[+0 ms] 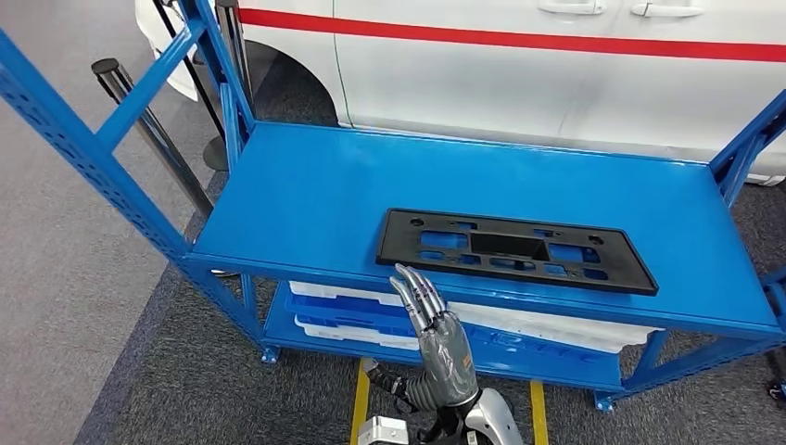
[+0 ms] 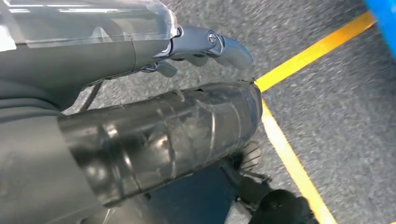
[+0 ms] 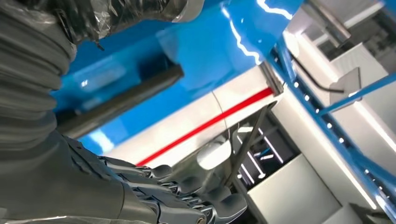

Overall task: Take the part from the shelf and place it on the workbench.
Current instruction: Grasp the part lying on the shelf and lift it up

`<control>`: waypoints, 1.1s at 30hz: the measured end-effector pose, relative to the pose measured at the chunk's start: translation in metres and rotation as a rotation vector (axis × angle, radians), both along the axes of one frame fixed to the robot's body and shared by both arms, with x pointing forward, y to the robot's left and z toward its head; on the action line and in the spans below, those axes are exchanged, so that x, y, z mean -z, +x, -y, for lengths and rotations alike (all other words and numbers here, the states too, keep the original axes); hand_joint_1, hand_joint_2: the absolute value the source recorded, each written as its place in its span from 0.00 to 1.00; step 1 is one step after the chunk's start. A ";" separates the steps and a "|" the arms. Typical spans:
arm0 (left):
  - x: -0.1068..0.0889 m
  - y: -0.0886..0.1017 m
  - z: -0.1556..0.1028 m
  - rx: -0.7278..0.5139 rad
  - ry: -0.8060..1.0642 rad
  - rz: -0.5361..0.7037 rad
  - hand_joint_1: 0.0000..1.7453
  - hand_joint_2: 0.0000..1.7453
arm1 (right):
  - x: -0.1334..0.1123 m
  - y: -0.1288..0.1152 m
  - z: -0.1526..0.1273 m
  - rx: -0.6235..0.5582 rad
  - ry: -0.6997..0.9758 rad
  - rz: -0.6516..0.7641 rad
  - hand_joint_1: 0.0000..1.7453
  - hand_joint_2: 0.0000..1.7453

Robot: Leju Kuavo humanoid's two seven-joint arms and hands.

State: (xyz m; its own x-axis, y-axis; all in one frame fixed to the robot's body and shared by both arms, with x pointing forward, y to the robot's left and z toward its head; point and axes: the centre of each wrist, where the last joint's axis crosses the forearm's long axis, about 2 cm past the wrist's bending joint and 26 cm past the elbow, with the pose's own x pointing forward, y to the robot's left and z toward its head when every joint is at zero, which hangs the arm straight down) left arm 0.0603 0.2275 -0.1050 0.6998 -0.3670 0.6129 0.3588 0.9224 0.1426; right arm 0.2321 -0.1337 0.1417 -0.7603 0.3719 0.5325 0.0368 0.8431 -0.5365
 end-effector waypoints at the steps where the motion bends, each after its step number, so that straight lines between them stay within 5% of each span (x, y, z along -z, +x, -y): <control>1: 0.000 -0.001 0.000 0.000 0.001 -0.003 0.00 0.00 | 0.000 -0.001 0.001 0.011 -0.003 0.005 0.00 1.00; 33: -0.001 0.002 0.001 -0.024 0.117 0.003 0.00 0.00 | 0.000 -0.017 0.026 0.227 -0.215 0.212 0.00 1.00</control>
